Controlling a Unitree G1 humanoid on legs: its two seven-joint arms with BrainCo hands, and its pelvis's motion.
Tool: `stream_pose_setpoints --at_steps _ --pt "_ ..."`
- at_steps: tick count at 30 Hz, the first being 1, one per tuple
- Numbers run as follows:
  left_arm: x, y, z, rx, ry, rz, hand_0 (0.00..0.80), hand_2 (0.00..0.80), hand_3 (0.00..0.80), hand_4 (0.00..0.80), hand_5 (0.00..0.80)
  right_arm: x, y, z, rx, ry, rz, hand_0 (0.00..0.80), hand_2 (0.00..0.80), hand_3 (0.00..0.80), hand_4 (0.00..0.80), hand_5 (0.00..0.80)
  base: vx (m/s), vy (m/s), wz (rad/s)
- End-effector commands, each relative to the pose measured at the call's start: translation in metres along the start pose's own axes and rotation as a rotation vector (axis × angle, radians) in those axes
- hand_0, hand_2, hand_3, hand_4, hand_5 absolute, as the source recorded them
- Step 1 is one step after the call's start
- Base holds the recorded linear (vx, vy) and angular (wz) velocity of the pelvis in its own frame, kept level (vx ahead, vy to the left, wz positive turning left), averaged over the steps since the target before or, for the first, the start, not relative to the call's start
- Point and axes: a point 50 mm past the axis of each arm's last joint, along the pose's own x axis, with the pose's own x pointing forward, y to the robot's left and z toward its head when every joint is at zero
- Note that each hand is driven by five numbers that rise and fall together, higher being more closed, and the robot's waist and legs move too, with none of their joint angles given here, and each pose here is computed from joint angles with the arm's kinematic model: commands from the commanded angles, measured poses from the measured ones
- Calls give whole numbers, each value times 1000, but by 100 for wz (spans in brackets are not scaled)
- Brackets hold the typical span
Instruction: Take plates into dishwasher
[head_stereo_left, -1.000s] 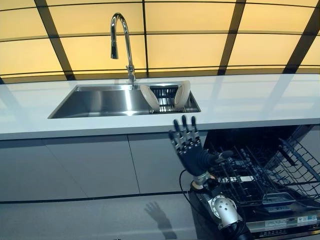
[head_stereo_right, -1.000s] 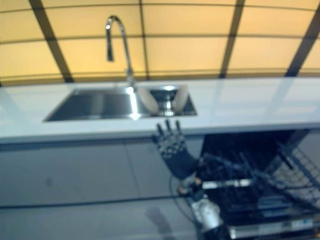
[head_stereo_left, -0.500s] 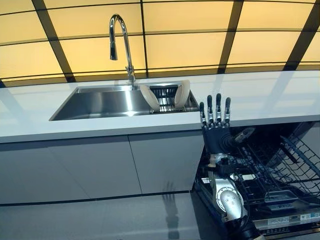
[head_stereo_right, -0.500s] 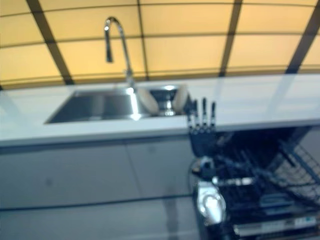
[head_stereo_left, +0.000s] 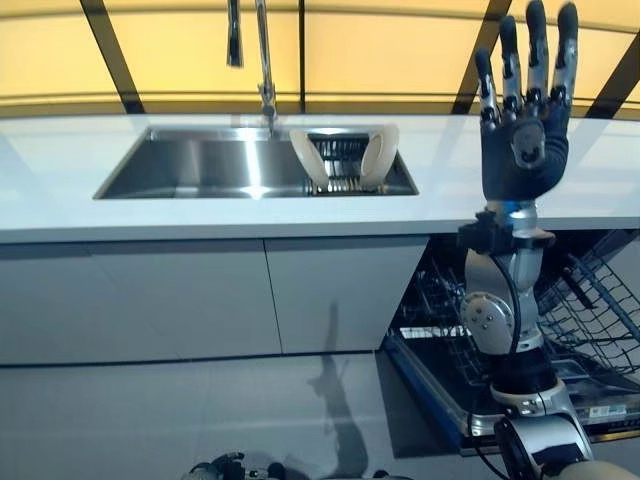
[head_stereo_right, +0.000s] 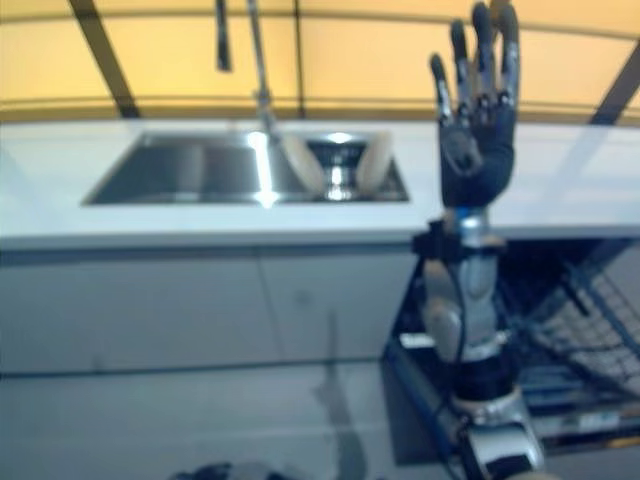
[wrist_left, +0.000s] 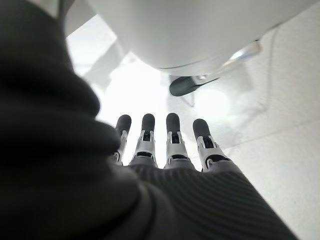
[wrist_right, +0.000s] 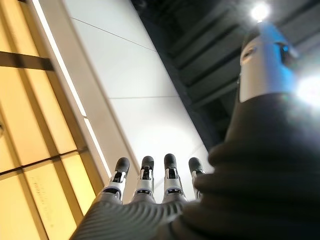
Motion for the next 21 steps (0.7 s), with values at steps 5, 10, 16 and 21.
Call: stream_pose_setpoints --at_steps 5,10,16,21 --pt "-2 30 28 -21 -41 68 0 0 0 0 0 51 29 40 -103 -191 111 0 0 0 0 0 -41 -25 -17" --pt "-4 39 42 -47 -105 91 0 0 0 0 0 58 37 43 -133 -222 148 0 0 0 0 0 -47 -74 -5" --pt "-5 35 65 -50 -197 81 0 0 0 0 0 67 49 37 -200 -206 128 0 0 0 0 0 -36 -37 -5" --pt "-3 22 64 -22 -211 34 0 0 0 0 0 70 55 31 -221 -142 177 0 0 0 0 0 37 90 -6"
